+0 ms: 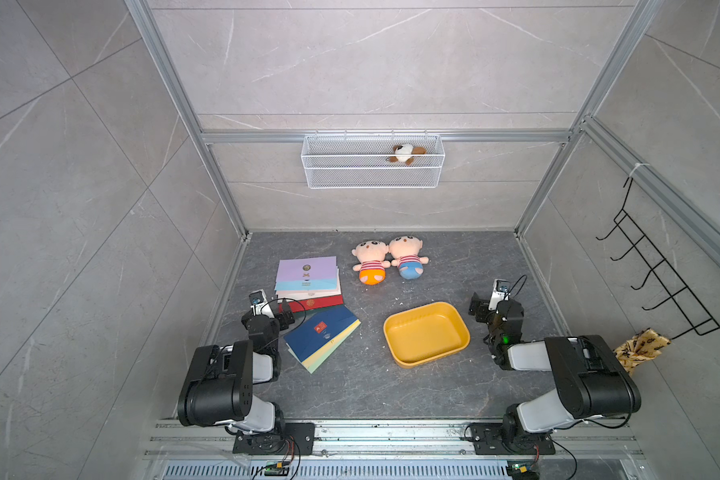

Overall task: Put the sealed envelopes into the storage box
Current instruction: Adjust the storage box at the center of the board, then move the envelope to the center of the board.

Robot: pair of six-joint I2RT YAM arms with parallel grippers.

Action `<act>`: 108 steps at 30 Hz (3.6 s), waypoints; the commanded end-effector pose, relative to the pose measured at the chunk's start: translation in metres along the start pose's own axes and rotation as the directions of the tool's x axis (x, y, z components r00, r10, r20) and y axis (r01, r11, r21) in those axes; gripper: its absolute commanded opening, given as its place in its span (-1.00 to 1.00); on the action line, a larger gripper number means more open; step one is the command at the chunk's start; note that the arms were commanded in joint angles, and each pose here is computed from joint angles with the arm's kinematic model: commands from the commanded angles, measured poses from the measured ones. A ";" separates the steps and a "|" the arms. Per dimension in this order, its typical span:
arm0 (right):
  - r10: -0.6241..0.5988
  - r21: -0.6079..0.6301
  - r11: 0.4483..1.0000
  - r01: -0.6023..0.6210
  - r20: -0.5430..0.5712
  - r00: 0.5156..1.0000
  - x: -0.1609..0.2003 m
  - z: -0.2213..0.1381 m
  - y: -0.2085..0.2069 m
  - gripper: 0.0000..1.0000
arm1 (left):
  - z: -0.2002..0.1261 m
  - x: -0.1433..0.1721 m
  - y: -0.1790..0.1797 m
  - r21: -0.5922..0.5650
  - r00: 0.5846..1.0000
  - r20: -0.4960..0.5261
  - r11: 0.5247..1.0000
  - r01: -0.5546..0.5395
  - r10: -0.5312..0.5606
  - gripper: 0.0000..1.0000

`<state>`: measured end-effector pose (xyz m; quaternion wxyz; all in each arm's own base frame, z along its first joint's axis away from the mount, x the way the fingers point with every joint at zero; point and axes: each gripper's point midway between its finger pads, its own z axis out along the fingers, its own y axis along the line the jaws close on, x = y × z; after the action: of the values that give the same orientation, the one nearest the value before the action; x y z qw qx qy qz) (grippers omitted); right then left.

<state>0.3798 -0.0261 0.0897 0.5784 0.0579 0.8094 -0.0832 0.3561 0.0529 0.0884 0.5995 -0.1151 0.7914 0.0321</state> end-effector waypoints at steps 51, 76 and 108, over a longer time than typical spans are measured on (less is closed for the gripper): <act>-0.172 -0.188 0.981 0.035 -0.788 0.591 0.028 -0.067 0.110 0.46 | -0.085 -0.072 -0.057 0.001 0.811 -0.475 0.921 0.389 -0.342 0.72; -0.078 -0.106 0.994 -0.016 -0.818 0.570 0.031 -0.034 0.065 -0.92 | -0.087 -0.052 -0.054 -0.020 0.799 -0.502 0.928 0.372 -0.331 0.68; -0.133 -0.315 0.930 -0.189 -0.768 0.627 -0.003 -0.145 0.124 0.07 | -0.067 0.102 -0.186 0.054 0.609 -0.785 0.968 0.244 -0.110 0.32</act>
<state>0.2825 0.1186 0.1273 0.1833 -0.0141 0.9786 0.0928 0.3188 -0.1385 0.0308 0.2208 -0.1515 0.9551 -0.1265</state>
